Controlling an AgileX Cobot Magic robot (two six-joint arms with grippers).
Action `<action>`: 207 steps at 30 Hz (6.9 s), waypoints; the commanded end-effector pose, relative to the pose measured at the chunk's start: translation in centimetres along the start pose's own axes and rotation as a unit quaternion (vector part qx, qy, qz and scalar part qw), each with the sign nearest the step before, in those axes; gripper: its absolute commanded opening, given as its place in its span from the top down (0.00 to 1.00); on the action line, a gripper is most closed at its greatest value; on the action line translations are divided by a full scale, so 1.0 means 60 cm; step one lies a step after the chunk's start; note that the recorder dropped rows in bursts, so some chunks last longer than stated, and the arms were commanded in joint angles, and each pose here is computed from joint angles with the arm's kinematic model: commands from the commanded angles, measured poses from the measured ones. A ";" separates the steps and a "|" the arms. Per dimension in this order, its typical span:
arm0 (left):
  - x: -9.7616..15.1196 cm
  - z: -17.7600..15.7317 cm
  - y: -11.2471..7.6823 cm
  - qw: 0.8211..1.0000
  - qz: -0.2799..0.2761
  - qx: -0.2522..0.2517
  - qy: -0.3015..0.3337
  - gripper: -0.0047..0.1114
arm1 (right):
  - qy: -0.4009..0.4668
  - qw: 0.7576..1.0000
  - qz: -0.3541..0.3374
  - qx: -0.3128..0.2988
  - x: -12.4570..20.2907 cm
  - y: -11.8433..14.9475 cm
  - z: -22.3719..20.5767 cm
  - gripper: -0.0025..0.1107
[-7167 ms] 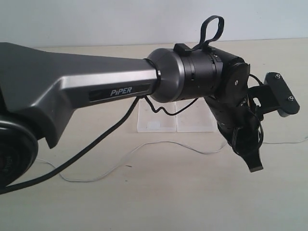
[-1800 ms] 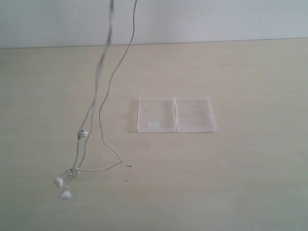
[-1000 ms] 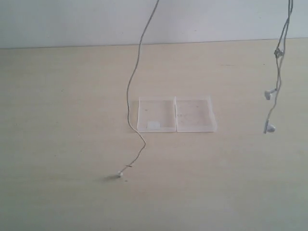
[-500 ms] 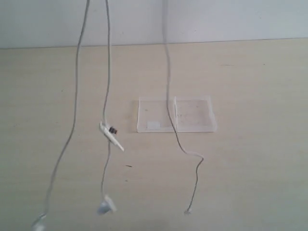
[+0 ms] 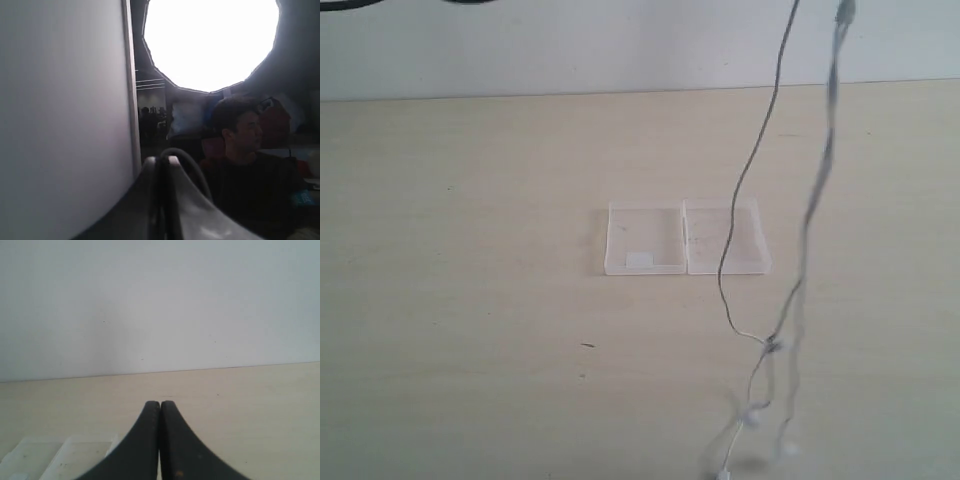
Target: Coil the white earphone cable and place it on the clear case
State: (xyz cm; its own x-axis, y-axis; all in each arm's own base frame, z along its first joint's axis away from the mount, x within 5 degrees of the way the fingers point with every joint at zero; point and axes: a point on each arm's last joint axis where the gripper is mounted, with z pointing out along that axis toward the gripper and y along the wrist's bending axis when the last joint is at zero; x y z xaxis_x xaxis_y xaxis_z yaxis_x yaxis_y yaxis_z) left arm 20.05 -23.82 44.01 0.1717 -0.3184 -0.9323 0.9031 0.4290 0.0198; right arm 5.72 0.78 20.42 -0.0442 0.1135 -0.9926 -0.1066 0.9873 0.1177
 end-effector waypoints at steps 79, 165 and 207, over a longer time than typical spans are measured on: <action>0.017 -0.009 0.050 0.998 0.051 -0.017 0.013 0.96 | -0.115 0.983 0.145 0.008 -0.102 0.001 -0.001 0.92; 0.018 -0.009 0.048 0.999 0.044 -0.010 0.016 0.96 | 0.072 0.937 -0.078 -0.332 -0.036 0.225 0.133 0.35; 0.038 -0.024 0.050 0.999 0.051 -0.014 -0.010 0.96 | 0.096 0.938 -0.087 -0.322 0.002 0.240 0.155 0.55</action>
State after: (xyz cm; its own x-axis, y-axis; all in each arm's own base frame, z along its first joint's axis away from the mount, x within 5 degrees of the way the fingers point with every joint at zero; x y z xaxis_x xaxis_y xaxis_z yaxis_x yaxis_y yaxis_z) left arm 22.41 -22.14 41.61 0.2793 -0.2838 -0.9173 0.8709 0.4772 0.1175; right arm 13.37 15.89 21.47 -0.1497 -0.1386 -0.9790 -0.7012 0.7129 0.0063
